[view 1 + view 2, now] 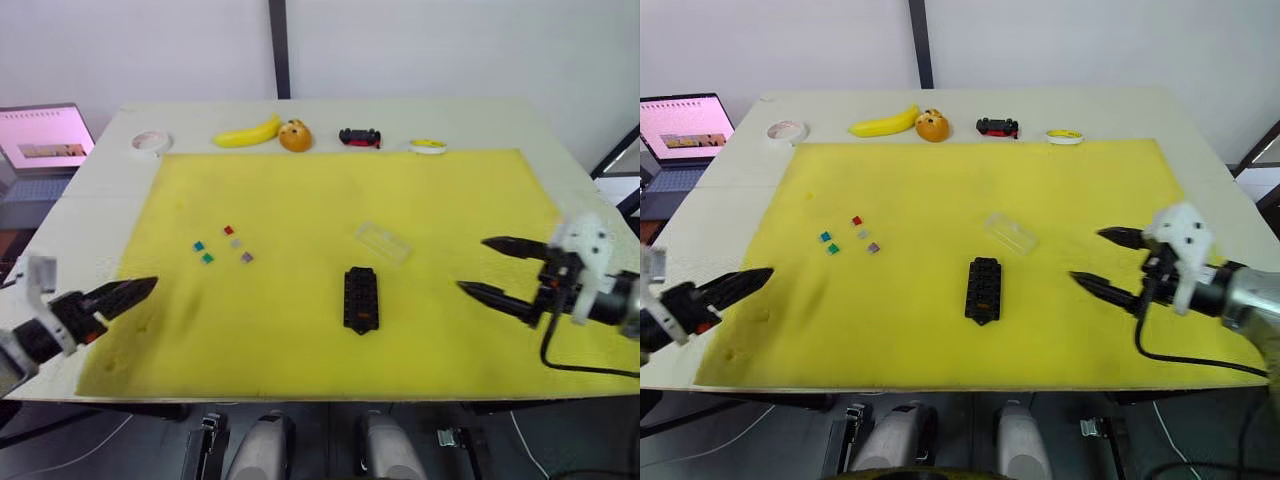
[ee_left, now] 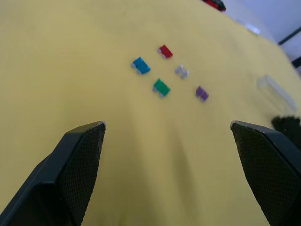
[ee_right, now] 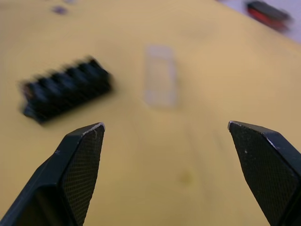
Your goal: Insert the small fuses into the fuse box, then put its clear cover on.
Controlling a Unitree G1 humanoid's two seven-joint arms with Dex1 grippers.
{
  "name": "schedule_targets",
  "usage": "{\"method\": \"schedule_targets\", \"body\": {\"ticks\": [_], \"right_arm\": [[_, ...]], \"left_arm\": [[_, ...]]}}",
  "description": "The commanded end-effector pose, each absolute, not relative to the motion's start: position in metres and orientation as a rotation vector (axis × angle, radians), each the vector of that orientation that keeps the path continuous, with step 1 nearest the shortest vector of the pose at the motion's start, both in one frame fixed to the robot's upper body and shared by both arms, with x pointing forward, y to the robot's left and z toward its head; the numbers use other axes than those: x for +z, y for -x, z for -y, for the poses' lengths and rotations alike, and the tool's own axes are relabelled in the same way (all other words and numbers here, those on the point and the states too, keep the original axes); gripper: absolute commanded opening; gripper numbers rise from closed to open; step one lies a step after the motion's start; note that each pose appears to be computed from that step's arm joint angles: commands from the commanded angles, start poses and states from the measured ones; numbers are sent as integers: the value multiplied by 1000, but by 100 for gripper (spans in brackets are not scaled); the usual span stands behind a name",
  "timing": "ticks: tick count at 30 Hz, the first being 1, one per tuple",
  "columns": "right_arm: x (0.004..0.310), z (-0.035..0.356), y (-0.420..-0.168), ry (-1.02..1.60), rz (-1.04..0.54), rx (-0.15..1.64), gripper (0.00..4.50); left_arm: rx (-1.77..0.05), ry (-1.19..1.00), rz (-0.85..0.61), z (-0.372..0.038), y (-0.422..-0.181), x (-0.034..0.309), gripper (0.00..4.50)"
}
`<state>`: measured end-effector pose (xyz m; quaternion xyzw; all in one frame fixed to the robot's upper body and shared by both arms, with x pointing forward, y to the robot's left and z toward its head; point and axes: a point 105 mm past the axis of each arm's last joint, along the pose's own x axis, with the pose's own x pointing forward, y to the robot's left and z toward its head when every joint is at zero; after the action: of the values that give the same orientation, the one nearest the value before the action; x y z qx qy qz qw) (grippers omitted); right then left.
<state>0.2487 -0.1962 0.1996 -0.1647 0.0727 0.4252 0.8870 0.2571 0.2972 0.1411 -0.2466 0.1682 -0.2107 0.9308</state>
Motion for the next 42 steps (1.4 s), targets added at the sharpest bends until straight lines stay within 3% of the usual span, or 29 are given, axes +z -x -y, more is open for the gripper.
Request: {"method": "schedule_targets", "body": {"ticks": [1, 9, 18, 25, 31, 42], "right_arm": [[206, 155, -241, 334, -94, 1017, 445], [204, 96, -245, 289, -37, 1164, 445], [198, 80, -249, 274, -17, 1162, 445], [197, 69, -253, 309, -4, 1194, 445], [193, 61, -256, 326, -5, 1215, 445], [189, 59, -259, 364, -9, 1222, 445]], "left_arm": [[-426, 480, -450, -287, -271, 129, 450], [-520, 742, -552, -264, -298, 137, 450], [-469, 897, -594, -267, -302, 127, 450], [-583, 1020, -614, -247, -300, 129, 450], [-505, 1035, -682, -247, -302, 103, 450], [-434, 1089, -599, -261, -316, 97, 450]]}}
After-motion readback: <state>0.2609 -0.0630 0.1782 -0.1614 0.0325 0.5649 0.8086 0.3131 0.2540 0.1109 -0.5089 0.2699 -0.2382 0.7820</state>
